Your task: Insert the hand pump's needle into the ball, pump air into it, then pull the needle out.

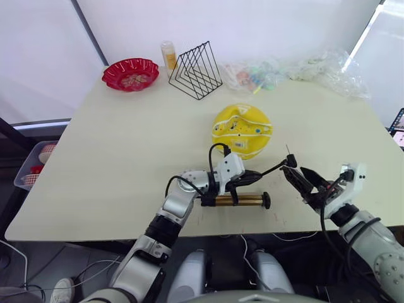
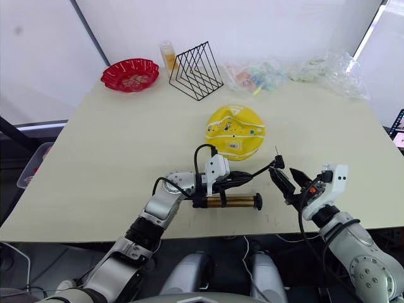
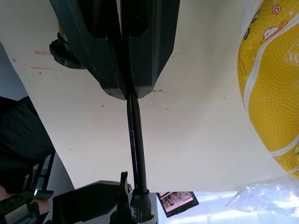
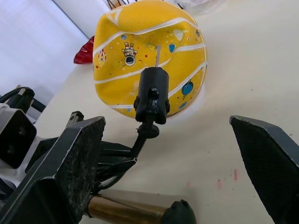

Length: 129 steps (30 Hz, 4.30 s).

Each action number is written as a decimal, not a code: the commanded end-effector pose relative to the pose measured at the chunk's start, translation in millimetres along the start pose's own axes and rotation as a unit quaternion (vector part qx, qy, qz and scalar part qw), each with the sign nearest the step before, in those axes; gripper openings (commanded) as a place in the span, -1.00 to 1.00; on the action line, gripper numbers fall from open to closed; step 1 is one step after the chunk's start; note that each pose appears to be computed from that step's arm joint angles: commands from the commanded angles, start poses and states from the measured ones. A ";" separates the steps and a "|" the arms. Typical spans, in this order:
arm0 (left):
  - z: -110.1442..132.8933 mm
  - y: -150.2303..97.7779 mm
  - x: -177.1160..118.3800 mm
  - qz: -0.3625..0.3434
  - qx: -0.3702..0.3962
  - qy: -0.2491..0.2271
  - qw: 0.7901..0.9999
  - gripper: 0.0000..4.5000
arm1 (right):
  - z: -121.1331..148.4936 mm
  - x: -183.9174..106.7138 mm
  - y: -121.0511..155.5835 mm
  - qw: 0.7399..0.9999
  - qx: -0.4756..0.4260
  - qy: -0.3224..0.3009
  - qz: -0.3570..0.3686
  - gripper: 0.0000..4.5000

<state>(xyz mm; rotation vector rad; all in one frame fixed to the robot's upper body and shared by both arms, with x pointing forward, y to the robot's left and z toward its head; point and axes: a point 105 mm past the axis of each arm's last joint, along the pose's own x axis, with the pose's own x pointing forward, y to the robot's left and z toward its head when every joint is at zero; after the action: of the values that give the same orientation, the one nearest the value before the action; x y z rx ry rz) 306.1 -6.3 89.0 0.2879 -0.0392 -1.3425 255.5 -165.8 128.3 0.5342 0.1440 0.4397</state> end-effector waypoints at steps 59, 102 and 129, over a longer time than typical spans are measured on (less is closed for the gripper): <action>71.7 156.7 -78.4 0.224 0.032 0.061 0.972 0.96 | 31.1 -6.6 13.7 0.904 -0.404 0.043 0.132 -0.85; 55.3 127.1 -38.1 0.303 -0.077 0.016 0.950 -0.97 | 33.7 66.4 30.9 0.924 -0.350 0.142 0.055 -0.85; 44.4 112.5 -29.8 0.293 -0.080 0.039 0.952 -0.97 | 12.7 131.0 25.8 0.922 -0.314 0.225 -0.029 -0.85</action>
<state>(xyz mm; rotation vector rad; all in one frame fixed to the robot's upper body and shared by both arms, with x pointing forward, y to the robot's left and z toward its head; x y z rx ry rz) 402.3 44.1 156.5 0.1638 0.0694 -0.7080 363.0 -96.5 140.3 -0.2026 0.4834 0.5196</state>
